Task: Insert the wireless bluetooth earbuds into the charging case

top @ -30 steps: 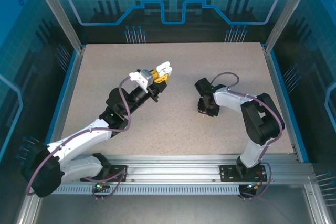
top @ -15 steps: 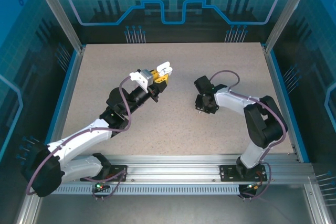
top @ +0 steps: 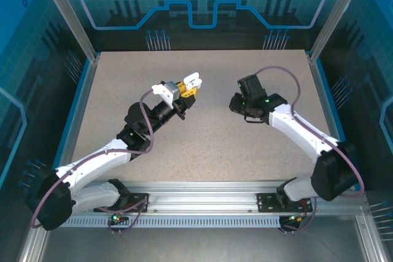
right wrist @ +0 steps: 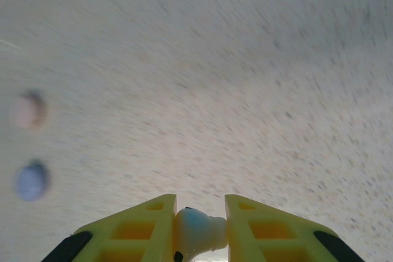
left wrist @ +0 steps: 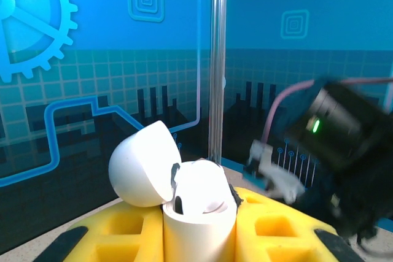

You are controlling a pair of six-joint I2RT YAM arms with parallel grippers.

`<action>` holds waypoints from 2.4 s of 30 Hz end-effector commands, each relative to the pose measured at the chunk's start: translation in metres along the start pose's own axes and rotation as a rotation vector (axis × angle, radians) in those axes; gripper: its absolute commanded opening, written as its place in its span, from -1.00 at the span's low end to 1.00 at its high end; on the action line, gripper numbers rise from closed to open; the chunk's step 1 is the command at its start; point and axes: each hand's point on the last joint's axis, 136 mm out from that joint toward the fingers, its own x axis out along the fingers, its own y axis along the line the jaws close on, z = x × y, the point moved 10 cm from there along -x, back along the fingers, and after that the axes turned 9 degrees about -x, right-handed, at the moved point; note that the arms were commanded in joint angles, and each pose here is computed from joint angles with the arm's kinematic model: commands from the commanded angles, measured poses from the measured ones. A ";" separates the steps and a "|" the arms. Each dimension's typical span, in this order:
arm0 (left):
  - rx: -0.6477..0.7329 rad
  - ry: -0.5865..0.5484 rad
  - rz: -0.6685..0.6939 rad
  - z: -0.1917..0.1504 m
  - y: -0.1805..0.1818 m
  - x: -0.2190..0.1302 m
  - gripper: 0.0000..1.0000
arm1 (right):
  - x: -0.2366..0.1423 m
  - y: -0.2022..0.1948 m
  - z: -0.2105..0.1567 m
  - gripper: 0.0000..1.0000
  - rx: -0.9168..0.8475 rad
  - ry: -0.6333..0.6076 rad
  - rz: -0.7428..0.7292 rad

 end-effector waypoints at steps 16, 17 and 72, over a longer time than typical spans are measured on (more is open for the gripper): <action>0.019 -0.015 -0.099 0.004 -0.005 0.031 -1.00 | -0.163 0.077 0.100 -0.50 -0.204 -0.445 0.444; 0.019 -0.016 -0.105 0.004 -0.006 0.033 -1.00 | -0.163 0.079 0.098 -0.50 -0.211 -0.443 0.455; 0.082 -0.064 -0.171 0.021 -0.016 0.055 -1.00 | -0.130 0.083 0.054 -0.55 -0.312 -0.386 0.381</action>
